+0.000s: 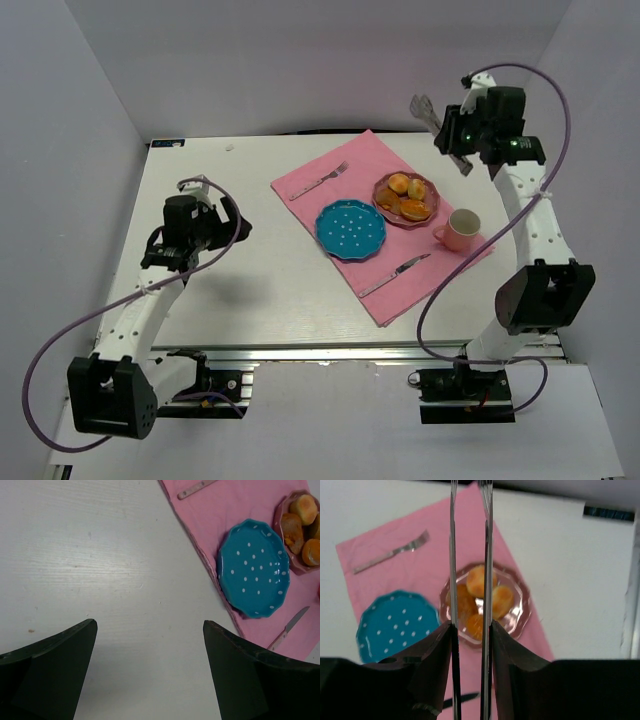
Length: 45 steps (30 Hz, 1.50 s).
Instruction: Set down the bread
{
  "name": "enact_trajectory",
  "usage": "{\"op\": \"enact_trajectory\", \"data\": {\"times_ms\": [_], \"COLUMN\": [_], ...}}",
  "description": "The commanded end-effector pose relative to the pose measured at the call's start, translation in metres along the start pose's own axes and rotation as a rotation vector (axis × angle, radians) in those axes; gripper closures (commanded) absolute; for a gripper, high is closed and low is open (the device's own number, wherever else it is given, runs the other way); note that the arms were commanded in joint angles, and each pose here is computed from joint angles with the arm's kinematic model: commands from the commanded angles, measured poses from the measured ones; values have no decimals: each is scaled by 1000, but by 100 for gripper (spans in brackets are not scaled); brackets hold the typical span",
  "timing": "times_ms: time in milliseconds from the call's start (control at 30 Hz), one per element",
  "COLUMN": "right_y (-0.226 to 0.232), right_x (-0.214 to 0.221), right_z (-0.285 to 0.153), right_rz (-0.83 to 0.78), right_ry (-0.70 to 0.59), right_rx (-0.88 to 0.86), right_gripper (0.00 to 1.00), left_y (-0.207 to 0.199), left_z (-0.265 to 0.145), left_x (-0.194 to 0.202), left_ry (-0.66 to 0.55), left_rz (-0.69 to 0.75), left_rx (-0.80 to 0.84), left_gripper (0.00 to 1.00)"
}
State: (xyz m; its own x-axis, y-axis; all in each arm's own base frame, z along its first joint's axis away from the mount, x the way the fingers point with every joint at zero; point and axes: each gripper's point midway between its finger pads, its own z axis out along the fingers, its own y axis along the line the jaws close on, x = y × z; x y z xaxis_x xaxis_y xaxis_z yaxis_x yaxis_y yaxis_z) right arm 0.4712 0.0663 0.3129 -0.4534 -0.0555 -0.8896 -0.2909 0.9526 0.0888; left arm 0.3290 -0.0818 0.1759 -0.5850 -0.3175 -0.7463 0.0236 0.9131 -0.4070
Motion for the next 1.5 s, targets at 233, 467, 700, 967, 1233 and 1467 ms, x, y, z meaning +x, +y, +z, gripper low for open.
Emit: {"op": "enact_trajectory", "data": {"times_ms": [233, 467, 700, 967, 1233, 1467], "right_y": [16, 30, 25, 20, 19, 15], "right_x": [96, 117, 131, 133, 132, 132], "right_z": [-52, -54, -40, -20, -1, 13], "right_rz": [144, 149, 127, 103, 100, 88], "right_ry": [237, 281, 321, 334, 332, 347], "right_rx": [195, 191, 246, 300, 293, 309], "right_gripper": [58, 56, 53, 51, 50, 46], "left_y": [-7, -6, -5, -5, -3, -2], "left_z": [-30, -29, -29, -28, -26, -26], "left_x": [3, 2, 5, 6, 8, 9], "left_ry": [-126, -127, -123, -115, -104, -103], "left_rz": [17, 16, 14, 16, 17, 16], "left_rx": [61, 58, 57, 55, 50, 45], "left_gripper": [2, 2, 2, 2, 2, 2]}}
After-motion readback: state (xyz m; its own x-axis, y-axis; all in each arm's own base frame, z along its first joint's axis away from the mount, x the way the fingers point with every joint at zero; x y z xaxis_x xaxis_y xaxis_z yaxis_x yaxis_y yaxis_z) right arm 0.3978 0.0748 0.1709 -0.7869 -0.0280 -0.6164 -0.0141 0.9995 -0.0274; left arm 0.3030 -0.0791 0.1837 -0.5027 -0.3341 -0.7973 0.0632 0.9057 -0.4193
